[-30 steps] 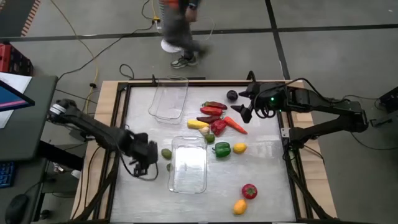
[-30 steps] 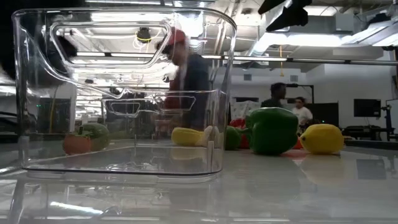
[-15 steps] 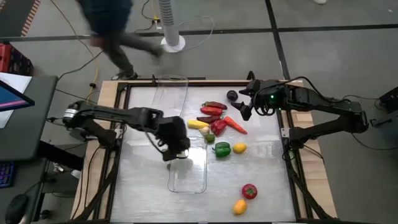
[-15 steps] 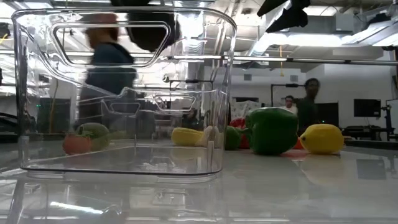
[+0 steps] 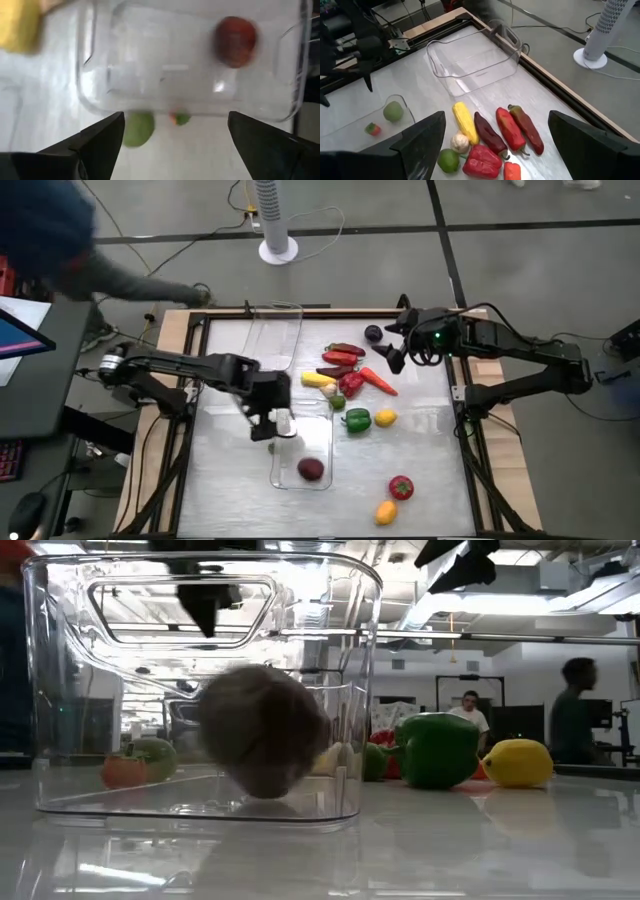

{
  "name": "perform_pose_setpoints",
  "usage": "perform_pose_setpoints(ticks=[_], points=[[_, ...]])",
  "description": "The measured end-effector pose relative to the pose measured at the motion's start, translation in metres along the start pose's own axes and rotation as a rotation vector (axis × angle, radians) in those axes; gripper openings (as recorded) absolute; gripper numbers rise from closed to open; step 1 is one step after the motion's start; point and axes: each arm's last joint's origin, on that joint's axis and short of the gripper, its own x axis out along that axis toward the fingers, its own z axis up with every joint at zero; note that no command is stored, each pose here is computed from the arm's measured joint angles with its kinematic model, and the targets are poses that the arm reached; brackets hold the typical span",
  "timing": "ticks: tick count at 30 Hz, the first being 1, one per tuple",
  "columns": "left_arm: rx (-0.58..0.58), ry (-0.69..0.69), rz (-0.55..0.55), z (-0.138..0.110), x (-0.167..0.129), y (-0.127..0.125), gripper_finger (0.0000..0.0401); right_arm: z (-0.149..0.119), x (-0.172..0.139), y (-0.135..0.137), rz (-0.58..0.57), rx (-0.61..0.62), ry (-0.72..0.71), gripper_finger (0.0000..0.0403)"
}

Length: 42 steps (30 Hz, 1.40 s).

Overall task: Sort produce into baskets
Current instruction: Put the left green lime into the top transparent bin

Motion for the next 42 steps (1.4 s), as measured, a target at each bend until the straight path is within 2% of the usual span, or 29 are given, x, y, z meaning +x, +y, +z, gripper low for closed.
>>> perform_pose_setpoints(ticks=[4,9,15,24,29,33,38,42], points=[[0.003,-0.052,0.048,-0.031,0.002,0.006,0.033,0.0,0.0,0.0,-0.001,0.003,-0.002,0.0379],[0.018,-0.076,0.03,-0.063,0.036,0.017,0.0326,0.0,0.0,0.0,-0.002,0.015,-0.002,0.0379],[0.053,-0.167,0.036,-0.07,0.074,0.025,0.0326,0.0,0.0,0.0,-0.003,0.038,-0.002,0.0379],[0.097,-0.032,0.067,-0.085,0.107,0.033,0.0308,0.001,0.0,-0.001,-0.012,0.06,-0.008,0.0379],[0.113,-0.011,0.077,-0.084,0.116,0.034,0.0274,0.001,0.0,-0.002,-0.015,0.059,-0.009,0.0379],[0.085,-0.012,0.076,-0.084,0.117,0.034,0.0226,0.001,0.0,-0.002,-0.014,0.059,-0.009,0.0379],[-0.019,-0.003,0.046,-0.084,0.116,0.035,0.0162,0.001,0.0,-0.001,-0.014,0.059,-0.009,0.0379],[-0.079,0.054,0.027,-0.084,0.106,0.038,0.0151,0.001,0.0,-0.001,-0.014,0.059,-0.01,0.0379]])
